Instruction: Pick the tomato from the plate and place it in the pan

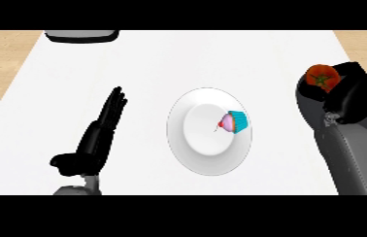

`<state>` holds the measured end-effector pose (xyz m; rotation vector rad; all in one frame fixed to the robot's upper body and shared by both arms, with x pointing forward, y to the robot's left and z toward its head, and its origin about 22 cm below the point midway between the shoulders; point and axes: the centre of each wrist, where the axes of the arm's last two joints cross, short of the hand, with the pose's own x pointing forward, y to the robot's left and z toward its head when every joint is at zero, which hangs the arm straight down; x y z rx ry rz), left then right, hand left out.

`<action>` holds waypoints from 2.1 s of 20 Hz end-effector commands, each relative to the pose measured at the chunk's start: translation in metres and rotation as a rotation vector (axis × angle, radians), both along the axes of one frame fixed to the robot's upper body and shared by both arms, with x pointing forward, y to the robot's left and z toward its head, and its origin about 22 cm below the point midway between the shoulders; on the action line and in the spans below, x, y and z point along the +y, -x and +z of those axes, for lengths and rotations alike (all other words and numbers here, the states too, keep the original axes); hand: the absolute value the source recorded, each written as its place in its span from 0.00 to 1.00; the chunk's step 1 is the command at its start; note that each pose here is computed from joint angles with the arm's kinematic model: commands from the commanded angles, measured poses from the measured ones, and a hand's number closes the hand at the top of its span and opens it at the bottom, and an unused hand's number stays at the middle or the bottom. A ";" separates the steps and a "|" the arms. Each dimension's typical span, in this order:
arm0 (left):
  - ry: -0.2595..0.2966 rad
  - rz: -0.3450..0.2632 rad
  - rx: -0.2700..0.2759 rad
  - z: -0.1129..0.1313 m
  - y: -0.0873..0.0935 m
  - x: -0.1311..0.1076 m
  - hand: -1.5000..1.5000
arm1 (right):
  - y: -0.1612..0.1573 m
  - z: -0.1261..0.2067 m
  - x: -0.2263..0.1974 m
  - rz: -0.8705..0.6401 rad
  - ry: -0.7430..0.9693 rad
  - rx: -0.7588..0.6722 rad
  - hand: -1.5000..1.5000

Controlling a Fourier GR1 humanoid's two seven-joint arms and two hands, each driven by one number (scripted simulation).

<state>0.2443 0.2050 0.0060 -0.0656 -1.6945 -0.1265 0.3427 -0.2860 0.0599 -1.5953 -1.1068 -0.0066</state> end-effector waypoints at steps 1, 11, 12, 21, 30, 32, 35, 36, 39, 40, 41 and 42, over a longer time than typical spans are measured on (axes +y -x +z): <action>-0.009 0.004 -0.019 0.018 -0.014 0.001 0.50 | -0.003 -0.001 -0.050 -0.107 0.095 -0.048 1.00; -0.014 -0.013 -0.004 -0.006 -0.006 -0.014 0.50 | 0.006 -0.030 -0.129 -0.200 0.067 -0.191 1.00; -0.001 -0.015 -0.017 -0.006 -0.001 -0.012 0.50 | 0.012 -0.036 -0.141 -0.198 0.089 -0.177 1.00; 0.010 -0.032 -0.031 0.008 -0.008 -0.008 0.50 | 0.009 -0.036 -0.162 -0.038 -0.323 0.211 0.00; 0.000 -0.042 -0.013 0.001 -0.008 -0.008 0.50 | 0.004 -0.029 -0.170 0.049 -0.322 -0.128 0.00; -0.007 -0.043 -0.013 0.008 -0.004 0.001 0.50 | 0.000 -0.035 -0.160 0.051 -0.327 -0.220 0.00; 0.007 -0.007 0.005 0.001 0.000 0.001 0.50 | 0.018 -0.050 -0.169 0.063 -0.376 -0.331 0.00; -0.002 0.001 -0.020 0.000 -0.003 0.017 0.50 | 0.019 -0.040 -0.181 0.070 -0.408 -0.346 0.00; 0.002 -0.031 0.007 0.006 0.009 -0.004 0.50 | 0.044 -0.056 -0.195 0.080 -0.460 -0.398 0.00; -0.012 0.009 0.002 0.001 -0.001 -0.002 0.50 | 0.046 -0.044 -0.204 0.153 -0.483 -0.424 0.00; -0.008 0.003 -0.007 0.013 -0.013 0.011 0.50 | 0.052 -0.047 -0.207 0.153 -0.508 -0.446 0.00; -0.013 -0.016 0.004 -0.002 -0.002 0.000 0.50 | 0.057 -0.056 -0.204 0.154 -0.549 -0.449 0.00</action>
